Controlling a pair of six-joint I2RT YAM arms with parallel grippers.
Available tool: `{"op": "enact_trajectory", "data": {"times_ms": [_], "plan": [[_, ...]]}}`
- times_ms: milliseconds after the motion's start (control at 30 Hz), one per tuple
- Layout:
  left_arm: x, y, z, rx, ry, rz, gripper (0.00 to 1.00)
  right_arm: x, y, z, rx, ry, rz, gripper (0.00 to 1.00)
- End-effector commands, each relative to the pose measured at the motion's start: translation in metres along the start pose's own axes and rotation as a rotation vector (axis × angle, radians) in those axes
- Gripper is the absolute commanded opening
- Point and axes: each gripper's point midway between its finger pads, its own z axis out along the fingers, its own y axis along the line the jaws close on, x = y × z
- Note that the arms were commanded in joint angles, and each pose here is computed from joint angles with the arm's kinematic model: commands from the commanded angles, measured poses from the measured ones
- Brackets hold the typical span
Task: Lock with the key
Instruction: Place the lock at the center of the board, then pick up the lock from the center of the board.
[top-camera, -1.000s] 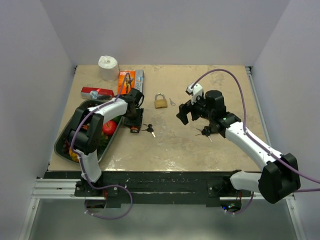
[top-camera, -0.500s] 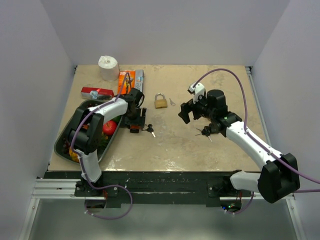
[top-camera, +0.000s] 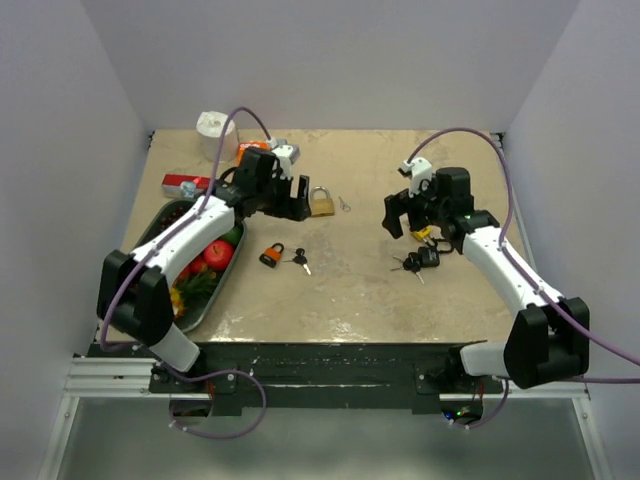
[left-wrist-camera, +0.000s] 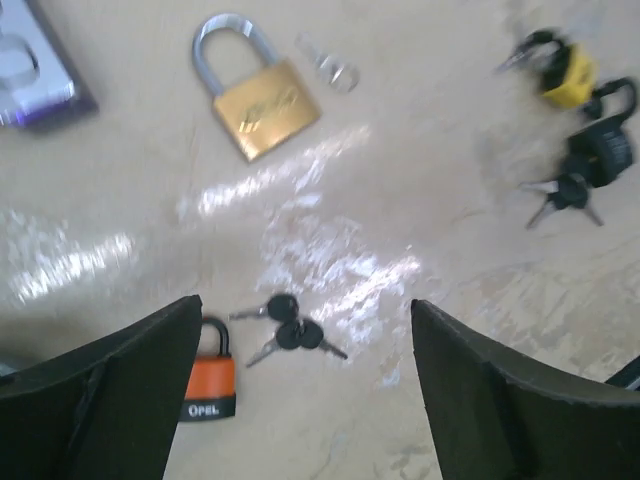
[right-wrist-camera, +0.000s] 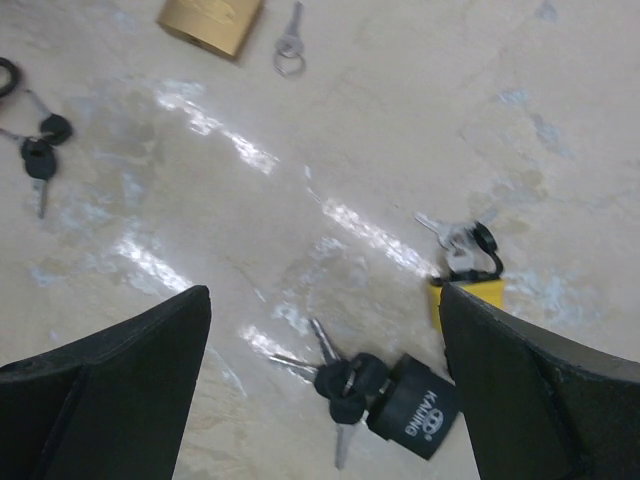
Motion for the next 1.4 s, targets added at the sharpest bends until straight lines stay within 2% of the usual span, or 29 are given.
{"op": "enact_trajectory", "data": {"times_ms": [0, 67, 167, 333, 567, 767, 900, 1067, 1367], "plan": [[-0.088, -0.040, -0.050, 0.155, -0.370, 0.319, 0.95, 0.021, -0.038, -0.009, 0.041, 0.121, -0.006, 0.99], [-0.105, -0.044, -0.069, 0.145, -0.471, 0.444, 0.99, 0.036, -0.053, -0.005, 0.072, 0.186, -0.005, 0.98], [-0.111, -0.047, -0.085, 0.147, -0.535, 0.545, 0.99, 0.050, -0.077, 0.003, 0.133, 0.245, 0.000, 0.98], [-0.103, -0.059, -0.098, 0.223, -0.557, 0.599, 0.99, 0.068, -0.094, 0.023, 0.142, 0.315, 0.006, 0.95], [-0.092, -0.065, -0.102, 0.277, -0.554, 0.600, 0.99, 0.083, -0.108, 0.047, 0.119, 0.375, 0.000, 0.94], [-0.076, -0.067, -0.100, 0.332, -0.514, 0.606, 0.98, 0.090, -0.086, 0.027, -0.016, 0.369, -0.103, 0.95], [-0.074, -0.068, -0.098, 0.351, -0.507, 0.593, 0.97, 0.093, -0.091, 0.028, 0.011, 0.373, -0.102, 0.96], [-0.082, -0.071, -0.097, 0.361, -0.518, 0.578, 0.97, 0.079, -0.113, 0.051, 0.086, 0.356, -0.025, 0.96], [-0.093, -0.062, -0.091, 0.300, -0.533, 0.571, 0.98, 0.099, -0.116, 0.062, 0.059, 0.441, -0.021, 0.86]]}}
